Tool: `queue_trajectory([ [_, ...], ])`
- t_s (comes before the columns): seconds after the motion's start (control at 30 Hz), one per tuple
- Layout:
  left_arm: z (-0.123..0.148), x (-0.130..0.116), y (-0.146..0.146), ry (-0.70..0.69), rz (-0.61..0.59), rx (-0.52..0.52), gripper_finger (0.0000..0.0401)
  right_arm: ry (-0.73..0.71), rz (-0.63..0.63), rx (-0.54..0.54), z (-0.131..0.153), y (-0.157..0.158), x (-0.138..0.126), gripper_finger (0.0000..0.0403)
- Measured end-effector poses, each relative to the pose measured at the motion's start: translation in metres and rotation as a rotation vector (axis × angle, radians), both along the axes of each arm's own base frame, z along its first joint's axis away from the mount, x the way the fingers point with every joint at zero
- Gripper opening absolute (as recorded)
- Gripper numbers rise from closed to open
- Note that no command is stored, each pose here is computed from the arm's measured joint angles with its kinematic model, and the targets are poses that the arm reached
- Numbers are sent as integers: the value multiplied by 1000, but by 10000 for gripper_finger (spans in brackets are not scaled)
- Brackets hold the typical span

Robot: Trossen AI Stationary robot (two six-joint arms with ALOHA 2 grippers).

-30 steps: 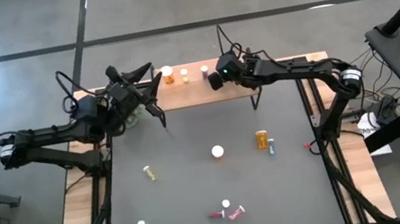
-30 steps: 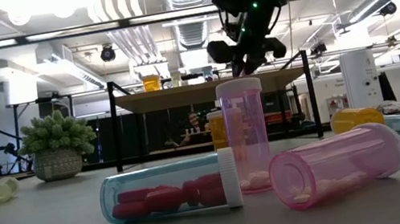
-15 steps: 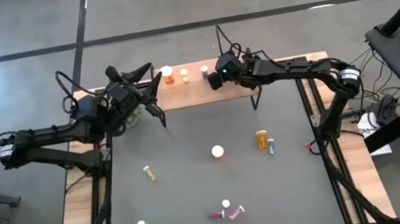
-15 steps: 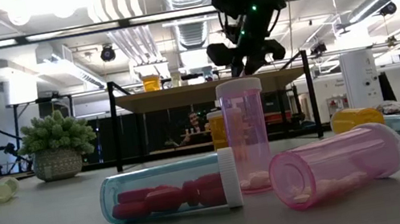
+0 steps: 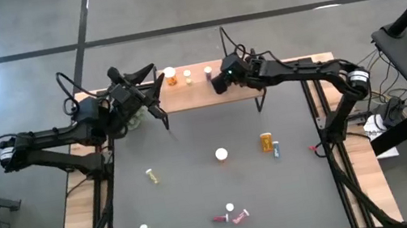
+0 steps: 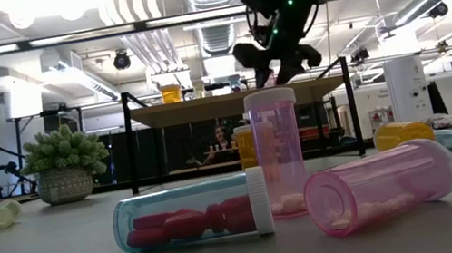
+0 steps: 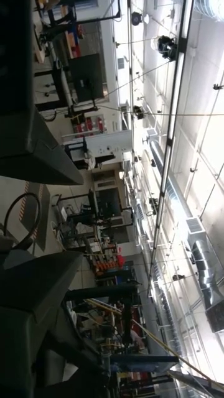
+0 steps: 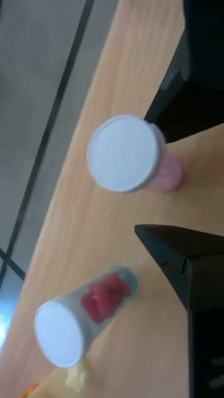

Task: Pick and place medicine bottles onto shelf by color
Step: Put the right pink pill bottle to the right of the blue pill bottle on the shelf, then put the top blue pill bottle on the shelf aligned with the other blue pill bottle

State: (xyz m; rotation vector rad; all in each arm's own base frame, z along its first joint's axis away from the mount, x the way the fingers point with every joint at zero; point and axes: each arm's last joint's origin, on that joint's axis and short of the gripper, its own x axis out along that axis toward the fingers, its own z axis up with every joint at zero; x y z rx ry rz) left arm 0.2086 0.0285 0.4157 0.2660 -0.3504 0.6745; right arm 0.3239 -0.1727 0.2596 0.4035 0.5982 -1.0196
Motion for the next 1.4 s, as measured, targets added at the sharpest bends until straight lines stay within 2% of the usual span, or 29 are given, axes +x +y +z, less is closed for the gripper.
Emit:
queue_trajectory([
  [0.37,0,0,0,1,0,0,169,44,-2,48,11,10,-15,252],
  [0.67,-1,0,0,2,0,0,169,34,94,239,26,33,-33,282],
  [0.83,-1,0,0,3,0,0,169,49,132,333,36,58,-44,286],
  [1.17,-1,0,0,6,0,0,169,-61,157,574,63,121,-65,279],
  [1.27,-1,0,0,6,0,0,169,-7,129,680,60,144,-71,278],
  [1.4,-1,0,0,8,0,-1,169,183,60,796,50,172,-83,277],
])
